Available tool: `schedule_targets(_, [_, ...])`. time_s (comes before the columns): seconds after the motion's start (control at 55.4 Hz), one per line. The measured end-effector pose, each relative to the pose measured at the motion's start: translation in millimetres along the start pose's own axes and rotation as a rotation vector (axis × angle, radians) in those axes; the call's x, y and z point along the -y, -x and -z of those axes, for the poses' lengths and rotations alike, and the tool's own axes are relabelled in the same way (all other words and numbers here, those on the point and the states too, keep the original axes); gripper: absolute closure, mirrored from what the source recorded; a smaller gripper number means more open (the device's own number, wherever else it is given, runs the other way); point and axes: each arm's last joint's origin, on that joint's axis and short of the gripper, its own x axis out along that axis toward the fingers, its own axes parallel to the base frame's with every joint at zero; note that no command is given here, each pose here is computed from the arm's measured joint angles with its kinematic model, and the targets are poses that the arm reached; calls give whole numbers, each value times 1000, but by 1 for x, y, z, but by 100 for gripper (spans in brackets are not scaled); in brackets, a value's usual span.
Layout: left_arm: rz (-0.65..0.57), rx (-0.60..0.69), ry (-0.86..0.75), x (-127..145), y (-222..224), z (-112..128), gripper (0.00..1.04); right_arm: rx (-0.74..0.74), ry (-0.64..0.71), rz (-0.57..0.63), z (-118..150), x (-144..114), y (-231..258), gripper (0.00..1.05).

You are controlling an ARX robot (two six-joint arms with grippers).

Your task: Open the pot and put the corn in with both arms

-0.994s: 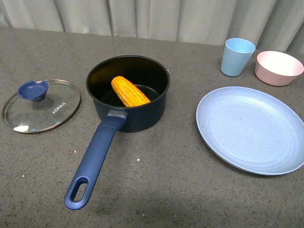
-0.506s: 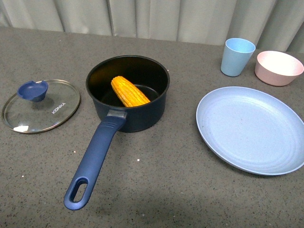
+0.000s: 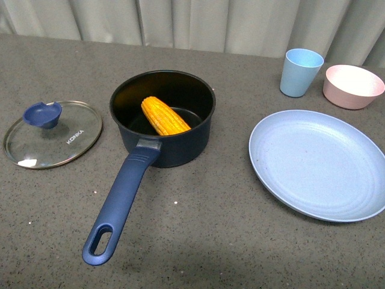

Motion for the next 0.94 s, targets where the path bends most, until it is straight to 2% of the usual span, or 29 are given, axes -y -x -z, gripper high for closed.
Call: schedule_targets(0.939, [0,0,0,0,0,0,7,0,0,0,0,0,0,9])
